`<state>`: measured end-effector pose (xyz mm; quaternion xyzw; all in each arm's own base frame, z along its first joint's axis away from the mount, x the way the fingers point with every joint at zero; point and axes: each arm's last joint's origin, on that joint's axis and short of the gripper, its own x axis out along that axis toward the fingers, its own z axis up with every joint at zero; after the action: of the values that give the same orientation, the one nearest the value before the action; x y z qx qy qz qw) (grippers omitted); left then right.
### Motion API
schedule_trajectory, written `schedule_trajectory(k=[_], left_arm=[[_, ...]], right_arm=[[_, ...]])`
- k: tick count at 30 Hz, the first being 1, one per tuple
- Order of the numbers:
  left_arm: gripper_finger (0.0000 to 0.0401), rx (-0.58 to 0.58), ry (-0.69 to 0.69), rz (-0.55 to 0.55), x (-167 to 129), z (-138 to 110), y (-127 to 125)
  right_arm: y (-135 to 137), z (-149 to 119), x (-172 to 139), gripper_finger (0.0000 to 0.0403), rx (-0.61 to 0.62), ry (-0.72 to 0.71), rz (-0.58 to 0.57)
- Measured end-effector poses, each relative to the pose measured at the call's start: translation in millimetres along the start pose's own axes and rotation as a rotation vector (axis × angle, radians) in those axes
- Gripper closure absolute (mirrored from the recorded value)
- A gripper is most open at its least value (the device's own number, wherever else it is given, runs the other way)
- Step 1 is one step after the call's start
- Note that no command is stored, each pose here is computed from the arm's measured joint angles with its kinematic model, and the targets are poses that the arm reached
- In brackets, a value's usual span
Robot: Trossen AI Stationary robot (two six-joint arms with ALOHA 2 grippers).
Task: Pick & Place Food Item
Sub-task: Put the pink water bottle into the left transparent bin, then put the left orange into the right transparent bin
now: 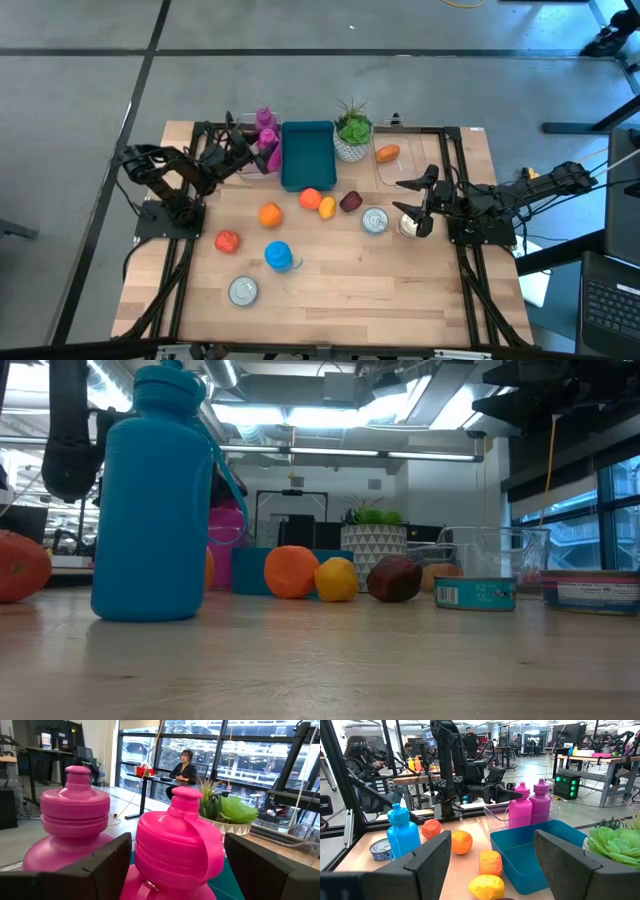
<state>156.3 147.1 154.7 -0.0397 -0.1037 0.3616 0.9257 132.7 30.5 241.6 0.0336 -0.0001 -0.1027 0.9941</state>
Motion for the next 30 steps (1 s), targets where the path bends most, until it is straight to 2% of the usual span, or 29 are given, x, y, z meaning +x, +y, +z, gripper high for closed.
schedule_trajectory(k=[7, 18, 30], left_arm=[[0.0093, 0.024, -0.067, -0.009, -2, 14, -2], [0.0093, 0.058, -0.09, -0.009, -7, 31, -5], [0.0093, 0.062, -0.156, -0.115, -22, 62, -12]], right_arm=[[0, 0, 0, 0.0124, 0.0, 0.0, 0.0], [0, 0, 0, 0.0124, 0.001, 0.0, 0.0], [0, -2, 0, 0.0124, -0.008, 0.019, -0.001]])
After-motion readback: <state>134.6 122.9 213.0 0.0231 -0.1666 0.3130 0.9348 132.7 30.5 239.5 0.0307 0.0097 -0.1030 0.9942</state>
